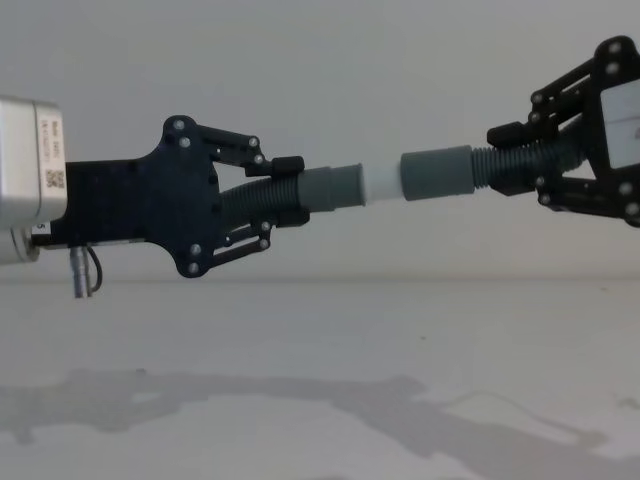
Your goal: Use both hands to pick up one end of the pipe from the table, align the ends, and insert them.
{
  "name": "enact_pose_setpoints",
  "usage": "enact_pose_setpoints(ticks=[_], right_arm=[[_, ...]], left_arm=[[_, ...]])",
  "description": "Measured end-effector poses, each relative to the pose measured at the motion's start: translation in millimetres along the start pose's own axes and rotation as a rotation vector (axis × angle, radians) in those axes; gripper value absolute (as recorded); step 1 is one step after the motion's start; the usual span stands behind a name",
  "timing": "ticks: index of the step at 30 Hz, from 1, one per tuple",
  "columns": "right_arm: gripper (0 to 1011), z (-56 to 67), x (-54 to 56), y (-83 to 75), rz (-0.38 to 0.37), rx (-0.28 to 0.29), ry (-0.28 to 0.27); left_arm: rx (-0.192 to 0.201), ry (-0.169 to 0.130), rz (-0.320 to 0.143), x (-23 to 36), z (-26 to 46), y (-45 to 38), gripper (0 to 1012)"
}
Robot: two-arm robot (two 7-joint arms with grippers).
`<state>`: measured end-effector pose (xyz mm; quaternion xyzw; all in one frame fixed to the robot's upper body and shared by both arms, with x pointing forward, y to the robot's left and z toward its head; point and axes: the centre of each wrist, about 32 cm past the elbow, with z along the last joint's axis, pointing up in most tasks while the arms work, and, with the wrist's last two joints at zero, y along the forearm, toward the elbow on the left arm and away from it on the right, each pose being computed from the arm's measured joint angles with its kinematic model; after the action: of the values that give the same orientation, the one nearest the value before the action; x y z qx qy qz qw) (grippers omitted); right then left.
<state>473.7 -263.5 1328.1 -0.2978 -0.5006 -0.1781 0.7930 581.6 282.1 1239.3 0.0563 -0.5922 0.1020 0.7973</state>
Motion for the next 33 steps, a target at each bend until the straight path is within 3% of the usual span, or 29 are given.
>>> enact_pose_setpoints(ticks=[33], right_arm=[[262,-1.2,0.1,2.0,0.008,0.001,0.009]], left_arm=[[0.0,0.0,0.0,0.1,0.0,0.1,330]])
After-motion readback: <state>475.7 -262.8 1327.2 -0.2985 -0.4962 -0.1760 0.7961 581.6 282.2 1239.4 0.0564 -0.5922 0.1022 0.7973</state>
